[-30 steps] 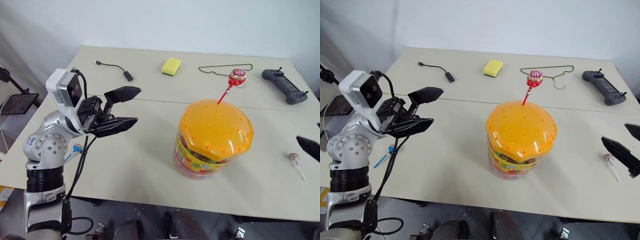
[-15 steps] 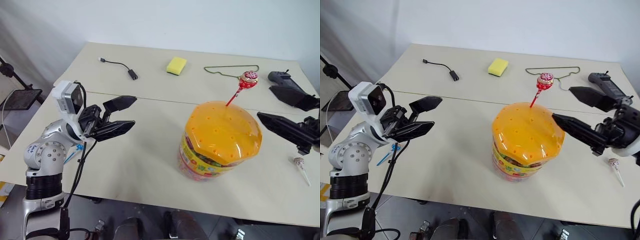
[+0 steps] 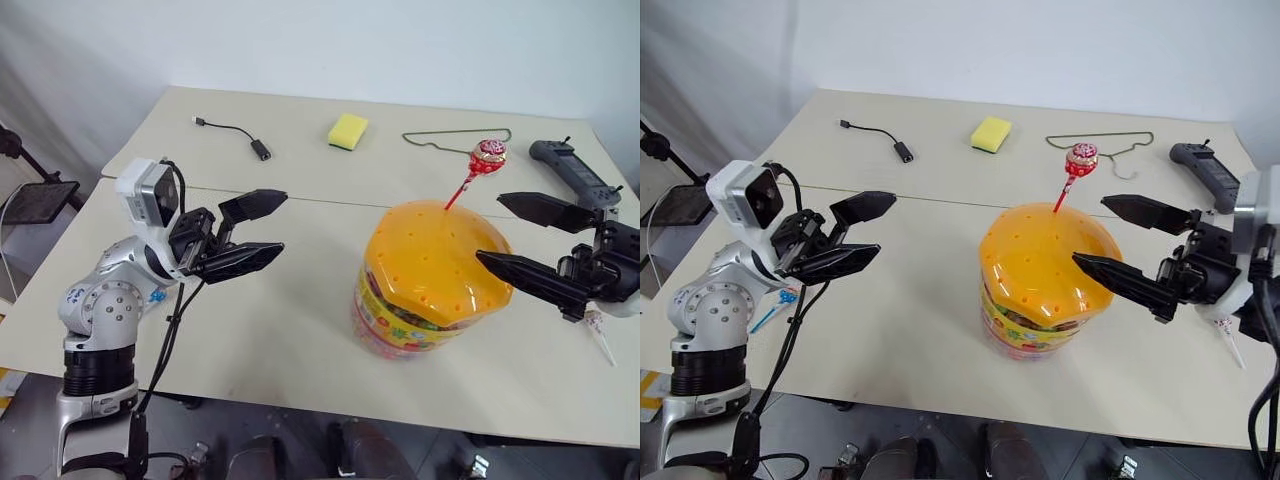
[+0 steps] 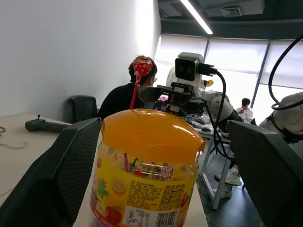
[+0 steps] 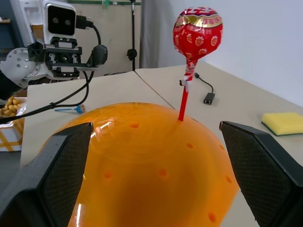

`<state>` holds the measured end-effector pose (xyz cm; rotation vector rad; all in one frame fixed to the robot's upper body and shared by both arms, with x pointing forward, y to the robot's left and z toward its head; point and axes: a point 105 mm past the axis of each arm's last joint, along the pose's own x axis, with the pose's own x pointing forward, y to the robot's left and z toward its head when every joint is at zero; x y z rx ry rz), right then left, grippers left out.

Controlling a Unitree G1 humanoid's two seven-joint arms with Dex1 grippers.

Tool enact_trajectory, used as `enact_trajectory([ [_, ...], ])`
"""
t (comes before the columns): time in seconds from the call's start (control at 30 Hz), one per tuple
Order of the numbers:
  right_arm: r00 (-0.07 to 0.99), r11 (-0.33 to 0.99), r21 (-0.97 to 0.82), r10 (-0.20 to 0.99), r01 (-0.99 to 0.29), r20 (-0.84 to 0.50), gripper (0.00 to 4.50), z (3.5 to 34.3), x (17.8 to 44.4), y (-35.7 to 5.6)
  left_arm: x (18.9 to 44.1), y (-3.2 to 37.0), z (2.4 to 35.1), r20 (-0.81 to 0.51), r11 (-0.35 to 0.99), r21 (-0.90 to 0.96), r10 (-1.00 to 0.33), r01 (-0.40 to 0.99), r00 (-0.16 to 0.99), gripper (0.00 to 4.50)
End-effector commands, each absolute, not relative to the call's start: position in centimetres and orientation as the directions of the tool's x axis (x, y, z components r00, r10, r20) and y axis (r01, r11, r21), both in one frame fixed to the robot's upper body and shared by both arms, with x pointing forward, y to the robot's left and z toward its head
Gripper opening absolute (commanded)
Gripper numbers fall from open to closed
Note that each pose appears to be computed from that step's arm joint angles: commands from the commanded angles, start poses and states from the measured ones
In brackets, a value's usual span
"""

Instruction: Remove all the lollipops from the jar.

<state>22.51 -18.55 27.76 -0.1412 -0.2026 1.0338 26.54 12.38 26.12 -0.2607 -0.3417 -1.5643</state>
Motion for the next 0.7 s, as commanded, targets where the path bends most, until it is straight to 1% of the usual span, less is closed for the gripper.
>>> enact_trajectory([
  [0.03, 0.486, 0.499, -0.234, 0.867, -0.835, 0.115, 4.47, 28.4, 22.8, -18.0, 26.2, 12.2, 27.1, 0.392, -0.004, 0.093, -0.919, 0.996, -0.041, 4.5],
  [0.13, 0.498, 0.517, -0.205, 0.856, -0.831, 0.139, 4.47, 28.8, 24.1, -17.4, 26.6, 12.4, 26.6, 0.391, 0.023, 0.079, -0.921, 0.997, -0.01, 4.5],
  [0.23, 0.469, 0.496, -0.182, 0.866, -0.849, 0.173, 4.47, 29.1, 25.2, -15.9, 26.6, 12.3, 26.6, 0.392, 0.019, 0.077, -0.92, 0.997, -0.013, 4.5],
  [0.33, 0.473, 0.5, -0.161, 0.862, -0.851, 0.181, 4.47, 29.2, 26.2, -15.3, 26.5, 12.2, 26.7, 0.392, 0.019, 0.08, -0.92, 0.997, -0.014, 4.5],
  [0.43, 0.49, 0.514, -0.16, 0.856, -0.843, 0.167, 3.88, 28.9, 27.0, -15.3, 26.5, 12.2, 26.8, 0.394, 0.021, 0.086, -0.919, 0.996, -0.014, 4.5],
  [0.7, 0.487, 0.517, -0.156, 0.852, -0.842, 0.194, 1.2, 29.2, 27.3, -15.6, 26.2, 12.2, 27.0, 0.399, 0.028, 0.096, -0.917, 0.995, -0.013, 4.5],
])
